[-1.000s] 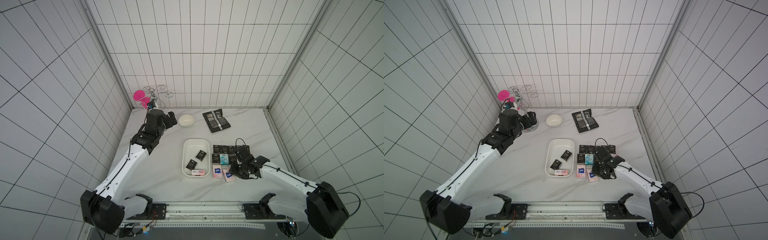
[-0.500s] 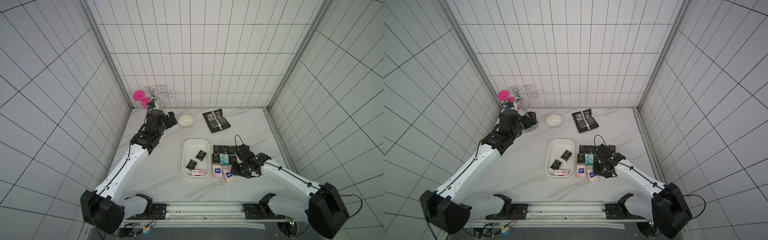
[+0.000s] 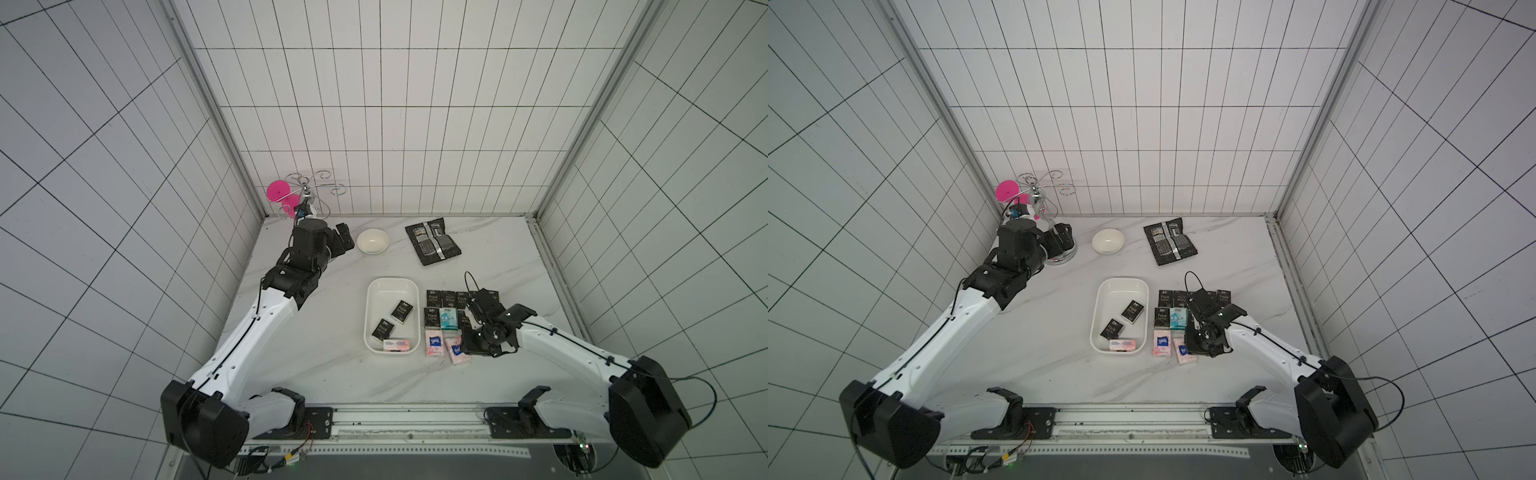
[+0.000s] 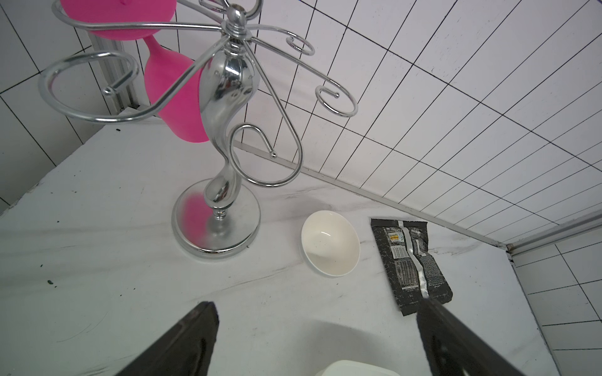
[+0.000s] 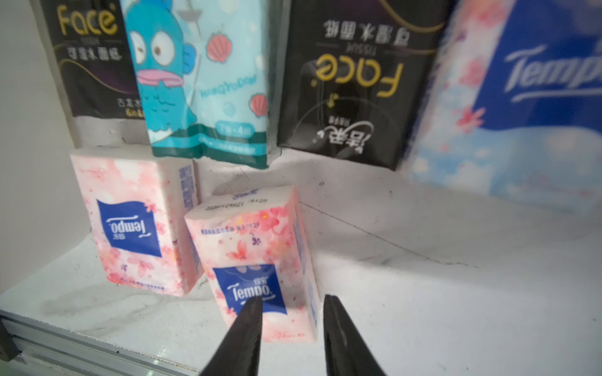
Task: Take the pocket tissues out of the storage box
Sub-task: Adjust the pocket tissues at the center of the board.
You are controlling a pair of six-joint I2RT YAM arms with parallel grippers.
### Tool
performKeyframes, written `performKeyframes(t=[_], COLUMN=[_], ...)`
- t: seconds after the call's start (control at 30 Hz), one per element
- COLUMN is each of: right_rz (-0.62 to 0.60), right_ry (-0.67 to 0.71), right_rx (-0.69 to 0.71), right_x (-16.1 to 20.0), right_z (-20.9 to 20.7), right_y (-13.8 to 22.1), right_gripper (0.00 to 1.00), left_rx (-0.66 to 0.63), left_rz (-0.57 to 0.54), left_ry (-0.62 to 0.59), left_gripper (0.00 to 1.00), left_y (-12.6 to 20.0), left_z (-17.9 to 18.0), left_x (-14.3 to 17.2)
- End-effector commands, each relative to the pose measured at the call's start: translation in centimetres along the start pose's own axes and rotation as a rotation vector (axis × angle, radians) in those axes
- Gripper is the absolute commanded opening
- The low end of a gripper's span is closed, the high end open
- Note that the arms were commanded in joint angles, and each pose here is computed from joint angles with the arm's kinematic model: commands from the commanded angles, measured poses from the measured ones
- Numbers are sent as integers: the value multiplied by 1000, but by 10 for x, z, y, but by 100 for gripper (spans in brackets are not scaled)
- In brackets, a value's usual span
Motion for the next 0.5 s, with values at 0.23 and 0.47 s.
performKeyframes(t=[0.23, 0.47], right_rz=[51, 36], right_ry=[18, -63], right_rx=[-15, -71], right_x=[6, 5], right_z=[0, 6], right_y=[-10, -14], right_gripper=[26, 26], left_rx=[-3, -1], left_rz=[-13, -12], left_ry=[0, -1], left_gripper=[99, 99], left_y=[0, 1], left_z=[0, 0], left_x=[-2, -2])
Point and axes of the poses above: each gripper's point midway between its finger pads, its own y axis back along the fingers, its own z axis along the line the jaws close on, x = y × z, the point moved 3 cm from there along y, back along the fingers, and after that the axes turned 2 degrees about -y, right-handed, at the moved point
